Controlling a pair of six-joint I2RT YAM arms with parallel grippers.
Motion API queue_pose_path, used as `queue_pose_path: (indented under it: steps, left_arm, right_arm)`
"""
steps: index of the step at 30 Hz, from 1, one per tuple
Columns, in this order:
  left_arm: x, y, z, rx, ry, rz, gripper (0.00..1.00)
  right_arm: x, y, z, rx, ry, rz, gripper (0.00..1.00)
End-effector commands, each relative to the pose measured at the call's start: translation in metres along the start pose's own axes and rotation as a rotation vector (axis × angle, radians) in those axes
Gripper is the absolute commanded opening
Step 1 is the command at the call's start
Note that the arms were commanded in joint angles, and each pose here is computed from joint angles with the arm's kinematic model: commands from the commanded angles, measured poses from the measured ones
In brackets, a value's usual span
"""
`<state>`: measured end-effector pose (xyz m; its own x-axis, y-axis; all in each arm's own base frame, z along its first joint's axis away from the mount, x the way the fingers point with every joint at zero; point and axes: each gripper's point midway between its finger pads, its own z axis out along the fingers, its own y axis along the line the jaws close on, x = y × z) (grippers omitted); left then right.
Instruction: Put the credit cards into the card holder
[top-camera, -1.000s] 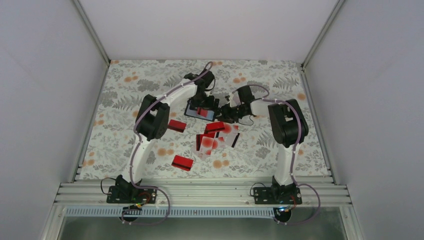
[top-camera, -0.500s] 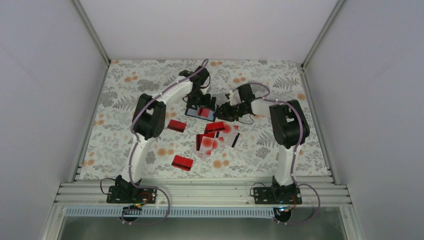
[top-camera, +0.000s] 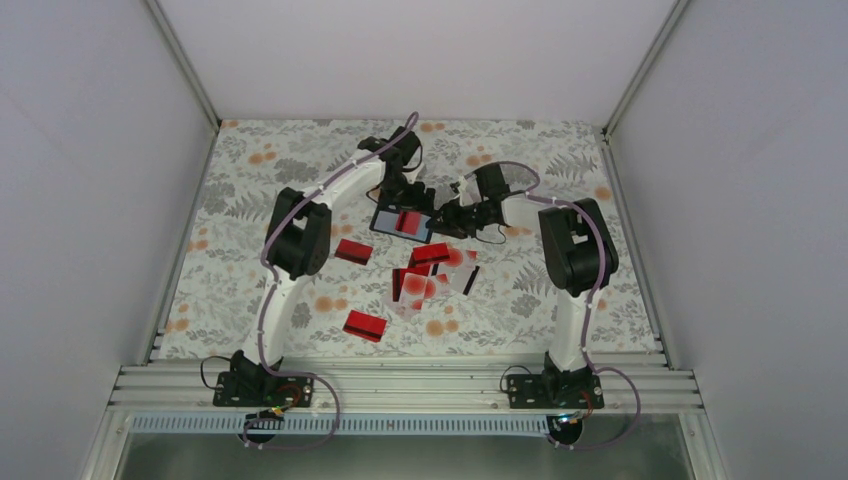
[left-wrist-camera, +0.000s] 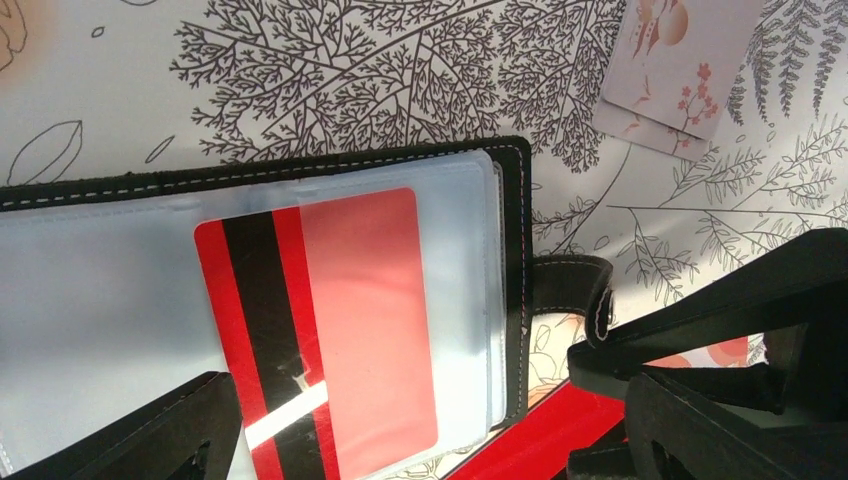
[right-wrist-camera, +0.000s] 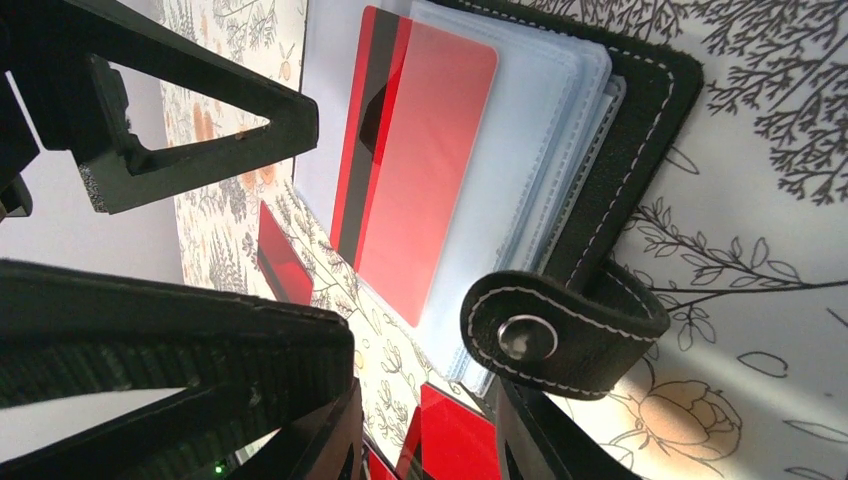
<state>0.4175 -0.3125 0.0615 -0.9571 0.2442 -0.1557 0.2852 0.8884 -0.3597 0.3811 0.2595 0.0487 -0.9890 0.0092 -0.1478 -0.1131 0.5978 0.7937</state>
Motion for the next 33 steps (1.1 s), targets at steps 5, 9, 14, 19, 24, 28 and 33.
queue_pose_path:
  steps: [5, 9, 14, 19, 24, 28, 33]
  left_arm:
    - [0.002, 0.012, 0.011, -0.067, 0.022, 0.004, 0.95]
    - [0.004, 0.014, 0.014, -0.072, 0.029, -0.002, 0.95]
    - [0.005, 0.009, 0.02, -0.042, 0.04, -0.007, 0.94]
    - [0.005, 0.006, 0.025, -0.02, 0.046, -0.016, 0.93]
    - [0.008, 0.006, 0.03, -0.015, 0.056, -0.024, 0.92]
    - [0.007, 0.002, 0.03, -0.003, 0.052, -0.023, 0.91]
    - [0.007, -0.004, 0.029, -0.001, 0.056, -0.023, 0.91]
  right_arm:
    - [-0.01, 0.004, 0.007, -0.009, -0.015, -0.011, 0.34]
    - [-0.008, 0.002, 0.008, -0.008, -0.011, -0.009, 0.34]
    - [-0.007, 0.001, 0.008, -0.007, -0.008, -0.008, 0.34]
    - [-0.006, 0.001, 0.009, -0.006, -0.003, -0.008, 0.35]
    - [-0.003, 0.0, 0.011, -0.005, 0.003, -0.011, 0.35]
    - [-0.002, 0.0, 0.014, -0.005, 0.008, -0.013, 0.34]
    - [-0.001, 0.0, 0.018, -0.007, 0.013, -0.015, 0.32]
